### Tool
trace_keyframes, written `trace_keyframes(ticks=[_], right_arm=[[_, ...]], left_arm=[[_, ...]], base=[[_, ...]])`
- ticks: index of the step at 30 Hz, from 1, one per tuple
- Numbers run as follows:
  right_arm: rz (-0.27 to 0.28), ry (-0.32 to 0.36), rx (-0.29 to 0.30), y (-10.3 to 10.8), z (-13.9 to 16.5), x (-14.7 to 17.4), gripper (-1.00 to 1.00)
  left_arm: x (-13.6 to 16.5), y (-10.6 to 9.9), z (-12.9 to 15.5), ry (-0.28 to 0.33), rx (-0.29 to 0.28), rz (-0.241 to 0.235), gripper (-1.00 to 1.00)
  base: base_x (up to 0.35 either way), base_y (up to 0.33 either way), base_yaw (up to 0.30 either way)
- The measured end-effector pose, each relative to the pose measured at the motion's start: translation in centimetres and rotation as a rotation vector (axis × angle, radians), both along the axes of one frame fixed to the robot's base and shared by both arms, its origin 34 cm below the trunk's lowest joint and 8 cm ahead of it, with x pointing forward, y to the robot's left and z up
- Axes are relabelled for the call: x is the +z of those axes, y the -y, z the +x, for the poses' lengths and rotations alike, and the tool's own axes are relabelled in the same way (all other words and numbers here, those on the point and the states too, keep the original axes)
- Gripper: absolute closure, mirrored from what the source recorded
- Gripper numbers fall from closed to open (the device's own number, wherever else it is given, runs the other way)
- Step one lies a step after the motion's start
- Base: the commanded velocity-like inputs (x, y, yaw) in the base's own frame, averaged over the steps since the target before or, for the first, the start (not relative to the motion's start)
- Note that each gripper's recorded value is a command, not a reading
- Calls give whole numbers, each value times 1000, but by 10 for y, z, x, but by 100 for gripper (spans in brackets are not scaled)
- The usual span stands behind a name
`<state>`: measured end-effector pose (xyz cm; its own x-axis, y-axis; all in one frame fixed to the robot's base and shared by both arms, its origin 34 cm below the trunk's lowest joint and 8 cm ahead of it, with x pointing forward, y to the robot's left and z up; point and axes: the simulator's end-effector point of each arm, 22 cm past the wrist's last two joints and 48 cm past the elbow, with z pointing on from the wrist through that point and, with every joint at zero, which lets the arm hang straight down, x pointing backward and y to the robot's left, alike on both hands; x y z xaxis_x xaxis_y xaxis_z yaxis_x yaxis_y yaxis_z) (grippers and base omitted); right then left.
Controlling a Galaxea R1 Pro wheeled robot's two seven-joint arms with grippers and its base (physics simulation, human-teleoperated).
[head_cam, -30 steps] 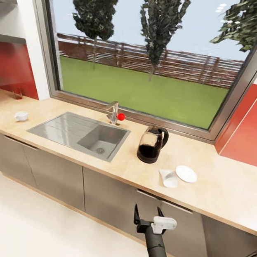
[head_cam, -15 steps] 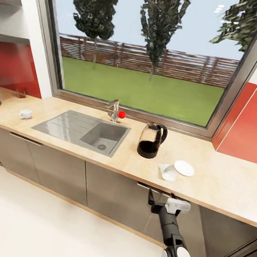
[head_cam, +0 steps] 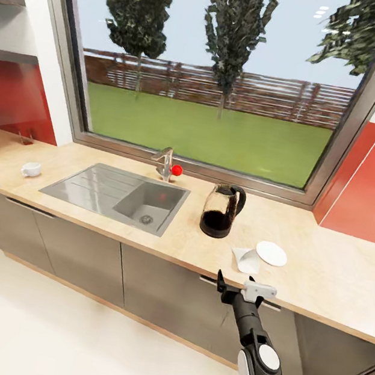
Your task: Set up a coffee station on the kitchen countertop: keep the coffee maker on the countertop, move the bottle of coffee from the kitchen shelf to the counter next to the coffee maker, place a paper coffee filter on top of the coffee maker, put the saucer next to the coffee maker with the coffee cup on the saucer, and place the electric kettle next to the coffee maker.
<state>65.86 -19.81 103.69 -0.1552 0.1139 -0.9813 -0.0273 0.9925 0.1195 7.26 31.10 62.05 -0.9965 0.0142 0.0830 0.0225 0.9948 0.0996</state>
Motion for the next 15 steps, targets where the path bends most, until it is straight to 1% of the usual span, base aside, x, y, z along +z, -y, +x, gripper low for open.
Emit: trace_keyframes(ticks=[6,9,11,12,13,15], right_arm=[[-1,-2,0,0,0,-1,-100],[-3,-17,1,0,-1,-7,-100],[-4,-28,1,0,-2,-13,-100],[-6,-34,1,1,-2,-16,-100],[-7,-37,1,1,-2,-17,-100],[-13,-43,1,3,-3,-20,-100]], left_arm=[[0,-2,4,9,-1,2,-100],[-1,-2,12,24,-1,2,-100],[-2,-2,22,54,-2,1,-100],[-3,-1,33,90,-5,-1,-100],[-3,-1,40,113,-7,-1,-100],[-2,0,67,209,-18,-5,-100]], base=[[9,0,0],[2,0,0],[0,0,0],[0,0,0],[0,0,0],[0,0,0]])
